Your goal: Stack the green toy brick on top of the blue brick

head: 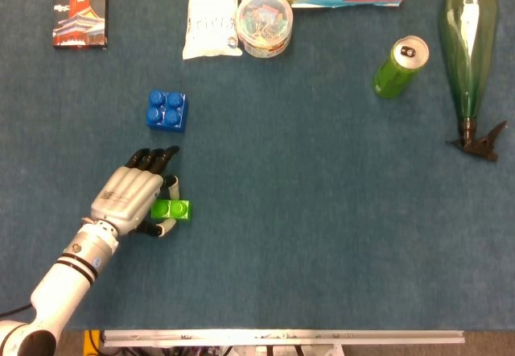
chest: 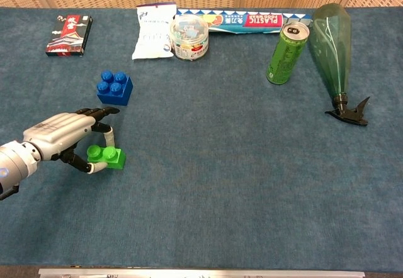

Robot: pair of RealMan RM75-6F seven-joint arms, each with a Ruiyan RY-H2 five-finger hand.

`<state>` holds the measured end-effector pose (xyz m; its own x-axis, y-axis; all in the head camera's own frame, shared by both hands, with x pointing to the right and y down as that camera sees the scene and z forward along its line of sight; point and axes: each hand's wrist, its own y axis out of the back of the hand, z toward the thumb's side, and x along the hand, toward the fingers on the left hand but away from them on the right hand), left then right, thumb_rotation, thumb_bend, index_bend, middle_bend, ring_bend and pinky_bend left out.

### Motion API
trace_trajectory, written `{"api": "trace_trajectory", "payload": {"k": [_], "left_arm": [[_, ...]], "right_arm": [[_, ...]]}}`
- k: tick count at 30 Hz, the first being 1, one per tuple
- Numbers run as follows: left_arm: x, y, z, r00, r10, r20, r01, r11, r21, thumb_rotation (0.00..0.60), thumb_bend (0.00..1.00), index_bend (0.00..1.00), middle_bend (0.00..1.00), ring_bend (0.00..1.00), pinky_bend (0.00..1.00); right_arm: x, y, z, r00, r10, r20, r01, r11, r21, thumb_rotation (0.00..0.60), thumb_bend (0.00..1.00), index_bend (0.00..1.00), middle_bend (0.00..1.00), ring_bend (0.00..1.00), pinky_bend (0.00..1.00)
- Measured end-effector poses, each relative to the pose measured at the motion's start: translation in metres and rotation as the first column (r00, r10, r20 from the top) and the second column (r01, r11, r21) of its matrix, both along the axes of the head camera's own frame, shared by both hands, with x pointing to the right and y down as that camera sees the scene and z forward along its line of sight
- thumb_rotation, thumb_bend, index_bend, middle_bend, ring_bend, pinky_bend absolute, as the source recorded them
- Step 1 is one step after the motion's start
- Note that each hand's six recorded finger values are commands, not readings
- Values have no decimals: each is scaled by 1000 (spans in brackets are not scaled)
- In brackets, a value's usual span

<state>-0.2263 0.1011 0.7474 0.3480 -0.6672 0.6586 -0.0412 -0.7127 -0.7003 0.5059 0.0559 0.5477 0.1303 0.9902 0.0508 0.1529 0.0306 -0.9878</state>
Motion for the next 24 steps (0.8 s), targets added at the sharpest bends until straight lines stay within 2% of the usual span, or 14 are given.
{"api": "trace_trajectory", "payload": {"k": [8, 14, 18, 24], "left_arm": [[1, -2, -9, 1000, -8, -20, 8, 1000, 25, 600, 327, 535, 0, 0, 28], [1, -9, -28, 1000, -2, -22, 4, 997, 78, 600, 327, 533, 0, 0, 28], [0, -20, -45, 1000, 14, 2, -14, 991, 133, 600, 327, 533, 0, 0, 28], [-5, -42, -64, 999, 26, 29, -30, 984, 178, 600, 327, 534, 0, 0, 29]], "right_arm": [[0, 0, 0, 1000, 1, -1, -1, 1000, 0, 600, 376, 482, 454, 328, 460], [-1, 0, 0, 1000, -2, 1, 2, 1000, -1, 600, 376, 482, 454, 329, 460], [-1, 1, 0, 1000, -5, 1, 5, 1000, -1, 600, 375, 482, 454, 329, 460], [-2, 1, 1, 1000, -5, 0, 5, 1000, -4, 600, 376, 482, 454, 329, 460]]}}
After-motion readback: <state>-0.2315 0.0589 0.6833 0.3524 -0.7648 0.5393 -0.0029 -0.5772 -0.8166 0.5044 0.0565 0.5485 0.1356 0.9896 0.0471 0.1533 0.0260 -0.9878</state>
